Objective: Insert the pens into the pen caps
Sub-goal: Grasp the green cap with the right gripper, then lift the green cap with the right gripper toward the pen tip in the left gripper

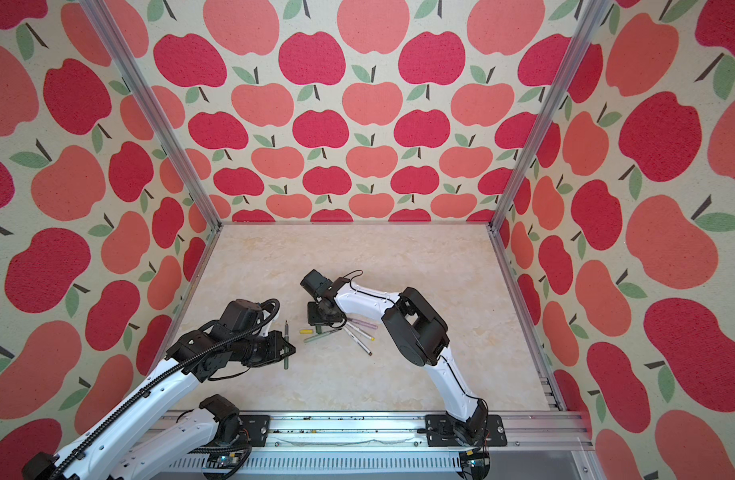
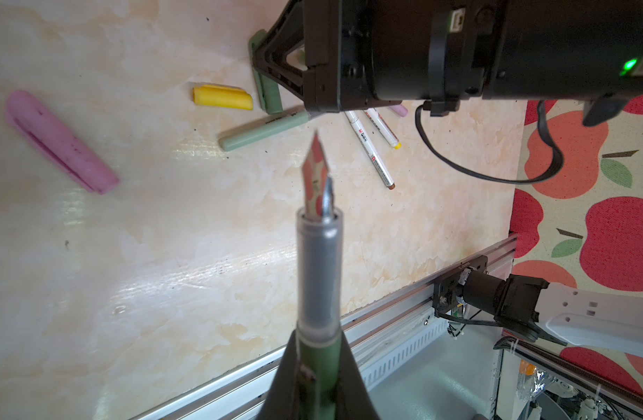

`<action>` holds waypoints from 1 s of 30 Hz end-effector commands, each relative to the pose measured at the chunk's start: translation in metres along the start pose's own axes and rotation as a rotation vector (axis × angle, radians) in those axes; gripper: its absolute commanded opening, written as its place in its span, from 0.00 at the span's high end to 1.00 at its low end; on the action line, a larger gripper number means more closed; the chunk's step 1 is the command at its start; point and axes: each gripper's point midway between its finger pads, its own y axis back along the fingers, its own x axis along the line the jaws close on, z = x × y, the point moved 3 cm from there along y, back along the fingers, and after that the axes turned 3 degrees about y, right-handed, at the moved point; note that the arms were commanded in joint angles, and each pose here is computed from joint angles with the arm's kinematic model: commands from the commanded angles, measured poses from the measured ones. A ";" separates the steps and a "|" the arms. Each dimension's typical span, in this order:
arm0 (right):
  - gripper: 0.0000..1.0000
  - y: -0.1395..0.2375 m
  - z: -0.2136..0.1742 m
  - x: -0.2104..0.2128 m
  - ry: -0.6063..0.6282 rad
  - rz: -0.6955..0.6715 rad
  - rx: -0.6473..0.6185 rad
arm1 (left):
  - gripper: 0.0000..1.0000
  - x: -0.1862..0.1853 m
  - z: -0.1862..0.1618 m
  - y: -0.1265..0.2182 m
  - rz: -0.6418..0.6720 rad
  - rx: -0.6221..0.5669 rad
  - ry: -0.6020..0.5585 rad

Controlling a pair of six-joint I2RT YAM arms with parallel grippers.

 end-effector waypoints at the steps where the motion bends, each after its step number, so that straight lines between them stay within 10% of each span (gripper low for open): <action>1: 0.88 -0.016 -0.016 -0.017 0.043 -0.099 0.061 | 1.00 -0.006 0.006 0.002 -0.010 -0.019 -0.028; 19: 0.88 -0.026 -0.027 -0.031 0.099 -0.200 0.081 | 1.00 -0.006 0.006 0.001 -0.006 -0.026 -0.033; 30: 0.92 0.033 0.015 -0.020 0.077 -0.099 -0.103 | 1.00 -0.013 0.008 -0.005 -0.055 -0.033 -0.100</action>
